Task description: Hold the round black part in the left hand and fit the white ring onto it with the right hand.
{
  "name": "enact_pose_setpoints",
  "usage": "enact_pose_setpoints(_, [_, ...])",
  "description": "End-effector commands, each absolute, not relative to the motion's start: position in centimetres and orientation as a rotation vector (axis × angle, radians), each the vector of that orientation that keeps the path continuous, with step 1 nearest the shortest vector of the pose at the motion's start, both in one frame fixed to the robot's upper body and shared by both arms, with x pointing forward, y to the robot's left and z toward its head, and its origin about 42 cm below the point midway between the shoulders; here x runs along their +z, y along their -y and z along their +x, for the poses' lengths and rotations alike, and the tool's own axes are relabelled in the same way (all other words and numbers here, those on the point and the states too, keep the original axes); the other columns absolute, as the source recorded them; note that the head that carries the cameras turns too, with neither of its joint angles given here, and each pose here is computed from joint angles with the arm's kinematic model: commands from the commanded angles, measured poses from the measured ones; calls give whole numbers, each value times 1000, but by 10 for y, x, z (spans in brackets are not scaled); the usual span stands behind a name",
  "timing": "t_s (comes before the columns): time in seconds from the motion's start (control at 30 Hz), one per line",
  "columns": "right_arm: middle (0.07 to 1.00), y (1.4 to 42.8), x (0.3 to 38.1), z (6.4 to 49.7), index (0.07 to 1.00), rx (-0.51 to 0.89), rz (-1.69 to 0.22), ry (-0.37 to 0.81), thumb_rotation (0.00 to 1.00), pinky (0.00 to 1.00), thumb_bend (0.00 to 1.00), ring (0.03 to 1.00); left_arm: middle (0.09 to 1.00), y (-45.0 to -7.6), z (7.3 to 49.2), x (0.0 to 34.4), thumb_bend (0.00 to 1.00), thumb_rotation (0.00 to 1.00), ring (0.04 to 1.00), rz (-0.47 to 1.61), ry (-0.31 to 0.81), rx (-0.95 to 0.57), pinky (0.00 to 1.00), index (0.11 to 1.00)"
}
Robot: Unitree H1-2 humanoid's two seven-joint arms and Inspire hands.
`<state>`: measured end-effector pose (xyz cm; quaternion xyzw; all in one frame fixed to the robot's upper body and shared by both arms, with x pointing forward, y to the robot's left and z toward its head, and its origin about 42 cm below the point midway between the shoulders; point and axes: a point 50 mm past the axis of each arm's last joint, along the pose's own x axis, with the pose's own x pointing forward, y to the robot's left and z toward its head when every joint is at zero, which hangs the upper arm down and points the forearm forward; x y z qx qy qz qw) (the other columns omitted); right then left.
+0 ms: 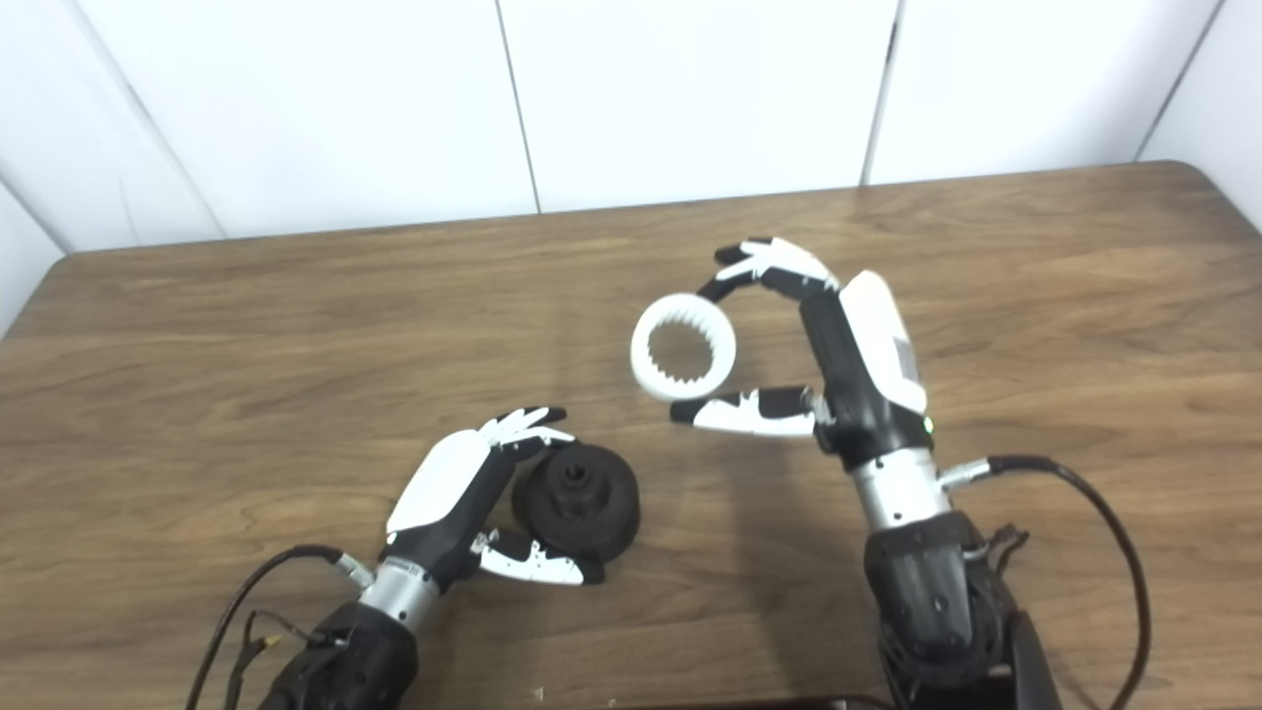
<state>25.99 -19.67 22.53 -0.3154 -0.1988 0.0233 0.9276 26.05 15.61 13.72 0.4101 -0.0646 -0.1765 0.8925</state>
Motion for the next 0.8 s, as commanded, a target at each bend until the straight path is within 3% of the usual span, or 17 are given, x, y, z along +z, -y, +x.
enact_pose_setpoints(0.0, [755, 189, 232, 255, 482, 64, -624, 475, 143, 814, 521, 840, 916, -154, 267, 144, 885, 279, 953, 868, 167, -359, 957, 566])
enact_pose_setpoints(0.3, [771, 166, 205, 239, 482, 176, -588, 402, 146, 769, 520, 854, 919, -152, 267, 144, 869, 287, 955, 872, 162, -358, 962, 574])
enact_pose_setpoints(0.77, [776, 149, 185, 240, 482, 243, -601, 328, 141, 784, 520, 859, 918, -149, 267, 146, 867, 279, 954, 875, 159, -357, 957, 573])
